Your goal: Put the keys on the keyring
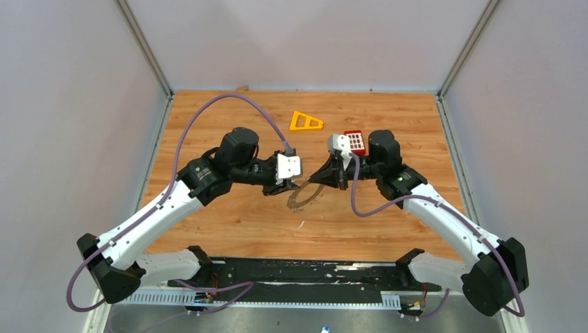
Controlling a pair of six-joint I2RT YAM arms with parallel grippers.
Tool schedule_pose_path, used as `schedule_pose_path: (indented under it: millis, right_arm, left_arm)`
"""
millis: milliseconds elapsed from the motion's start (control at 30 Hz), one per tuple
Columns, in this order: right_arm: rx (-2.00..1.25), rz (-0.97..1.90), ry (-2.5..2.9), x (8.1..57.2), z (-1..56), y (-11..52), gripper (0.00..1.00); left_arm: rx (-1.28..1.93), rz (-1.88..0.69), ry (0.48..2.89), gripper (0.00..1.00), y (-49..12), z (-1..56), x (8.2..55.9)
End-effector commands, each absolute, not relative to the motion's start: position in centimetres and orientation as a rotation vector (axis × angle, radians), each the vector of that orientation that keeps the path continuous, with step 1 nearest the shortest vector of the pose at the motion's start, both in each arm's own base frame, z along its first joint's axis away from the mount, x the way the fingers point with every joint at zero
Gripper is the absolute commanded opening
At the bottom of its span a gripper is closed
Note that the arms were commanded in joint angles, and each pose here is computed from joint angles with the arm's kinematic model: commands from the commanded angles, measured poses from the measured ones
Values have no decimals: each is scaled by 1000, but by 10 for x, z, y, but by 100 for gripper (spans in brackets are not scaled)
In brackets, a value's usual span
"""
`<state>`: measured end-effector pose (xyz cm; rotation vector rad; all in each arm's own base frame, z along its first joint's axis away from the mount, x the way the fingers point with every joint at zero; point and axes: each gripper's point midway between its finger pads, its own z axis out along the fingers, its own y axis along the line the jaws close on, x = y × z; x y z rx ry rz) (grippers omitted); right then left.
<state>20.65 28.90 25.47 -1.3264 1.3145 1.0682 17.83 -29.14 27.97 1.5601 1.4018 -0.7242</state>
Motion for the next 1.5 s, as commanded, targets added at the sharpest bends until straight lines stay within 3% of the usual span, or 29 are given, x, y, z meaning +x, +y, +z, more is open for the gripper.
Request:
schedule_pose_path:
  millis: [0, 200, 400, 533, 733, 967, 1467]
  right_arm:
    - [-1308, 1015, 1219, 209, 287, 286, 0]
    - [-1285, 999, 1242, 214, 287, 285, 0]
    - [-1267, 977, 1258, 218, 288, 283, 0]
    - [-1256, 973, 1265, 220, 289, 281, 0]
    - [-1253, 967, 1282, 223, 285, 282, 0]
    - [-1260, 948, 1296, 227, 281, 281, 0]
    - [-1227, 882, 1363, 241, 270, 278, 0]
  left_arm:
    - [1556, -775, 1383, 47, -296, 279, 175]
    - [1498, -777, 1477, 57, -307, 262, 192]
    - [1464, -744, 1494, 57, -312, 255, 204]
    - [1461, -740, 1508, 49, -310, 247, 205]
    - [1450, -743, 1527, 22, -309, 243, 204]
    - [1422, -741, 1523, 0, -310, 249, 207]
    - [1350, -785, 1553, 0, -313, 258, 205]
